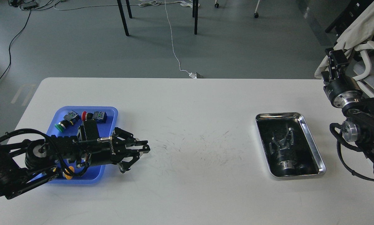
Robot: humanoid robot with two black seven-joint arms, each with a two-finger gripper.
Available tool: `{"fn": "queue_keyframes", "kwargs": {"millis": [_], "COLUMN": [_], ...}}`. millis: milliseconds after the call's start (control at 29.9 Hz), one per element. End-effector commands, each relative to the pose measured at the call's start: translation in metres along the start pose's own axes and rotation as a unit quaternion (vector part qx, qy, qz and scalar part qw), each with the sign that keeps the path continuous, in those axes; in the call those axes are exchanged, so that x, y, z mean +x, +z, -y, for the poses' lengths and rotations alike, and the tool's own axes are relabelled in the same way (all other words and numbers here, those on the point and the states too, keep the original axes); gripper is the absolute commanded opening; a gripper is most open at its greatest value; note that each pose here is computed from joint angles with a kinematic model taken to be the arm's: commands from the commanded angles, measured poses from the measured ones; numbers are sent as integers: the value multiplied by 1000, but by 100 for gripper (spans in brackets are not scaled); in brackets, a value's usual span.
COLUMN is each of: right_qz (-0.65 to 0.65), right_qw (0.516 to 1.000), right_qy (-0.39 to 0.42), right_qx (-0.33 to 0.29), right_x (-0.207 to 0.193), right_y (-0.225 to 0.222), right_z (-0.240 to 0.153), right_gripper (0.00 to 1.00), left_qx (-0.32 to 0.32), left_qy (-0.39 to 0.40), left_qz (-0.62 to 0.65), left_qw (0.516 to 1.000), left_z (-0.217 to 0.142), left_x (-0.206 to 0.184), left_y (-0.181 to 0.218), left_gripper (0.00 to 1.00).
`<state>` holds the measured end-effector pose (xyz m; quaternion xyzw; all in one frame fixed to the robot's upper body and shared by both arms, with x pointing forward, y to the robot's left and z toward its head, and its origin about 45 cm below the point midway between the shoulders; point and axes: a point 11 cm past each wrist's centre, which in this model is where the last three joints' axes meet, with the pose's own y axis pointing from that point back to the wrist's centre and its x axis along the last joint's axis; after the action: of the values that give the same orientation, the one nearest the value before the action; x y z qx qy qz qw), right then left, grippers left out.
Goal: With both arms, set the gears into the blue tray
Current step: 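Lift the black part and carry it back over the blue tray, then lower the black part into the blue tray and open the left gripper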
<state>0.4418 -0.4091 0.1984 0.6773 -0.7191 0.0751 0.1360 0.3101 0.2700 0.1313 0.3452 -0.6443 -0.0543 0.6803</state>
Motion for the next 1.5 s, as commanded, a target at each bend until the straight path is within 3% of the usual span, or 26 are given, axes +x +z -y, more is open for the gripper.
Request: {"fn": "queue_keyframes", "kwargs": {"millis": [0, 468, 1170, 1471], "right_qz": [0, 0, -2, -2], "right_qw": [1000, 1000, 1000, 1000], "right_qy": [0, -1, 1, 1], "right_qx": [0, 1, 0, -1], "right_x": [0, 1, 4, 4], "right_y": [0, -1, -1, 1], "right_z": [0, 0, -1, -1], "right_gripper": [95, 95, 95, 95], "left_qx": [18, 85, 131, 128], "left_qy": [-3, -32, -108, -112], "left_qz": [17, 39, -4, -10], "left_qw": [1000, 995, 986, 985], "left_z": [-22, -98, -143, -142], "left_x": [10, -10, -96, -102], "left_y": [-16, -43, -34, -30], "left_gripper": [10, 10, 10, 11]}}
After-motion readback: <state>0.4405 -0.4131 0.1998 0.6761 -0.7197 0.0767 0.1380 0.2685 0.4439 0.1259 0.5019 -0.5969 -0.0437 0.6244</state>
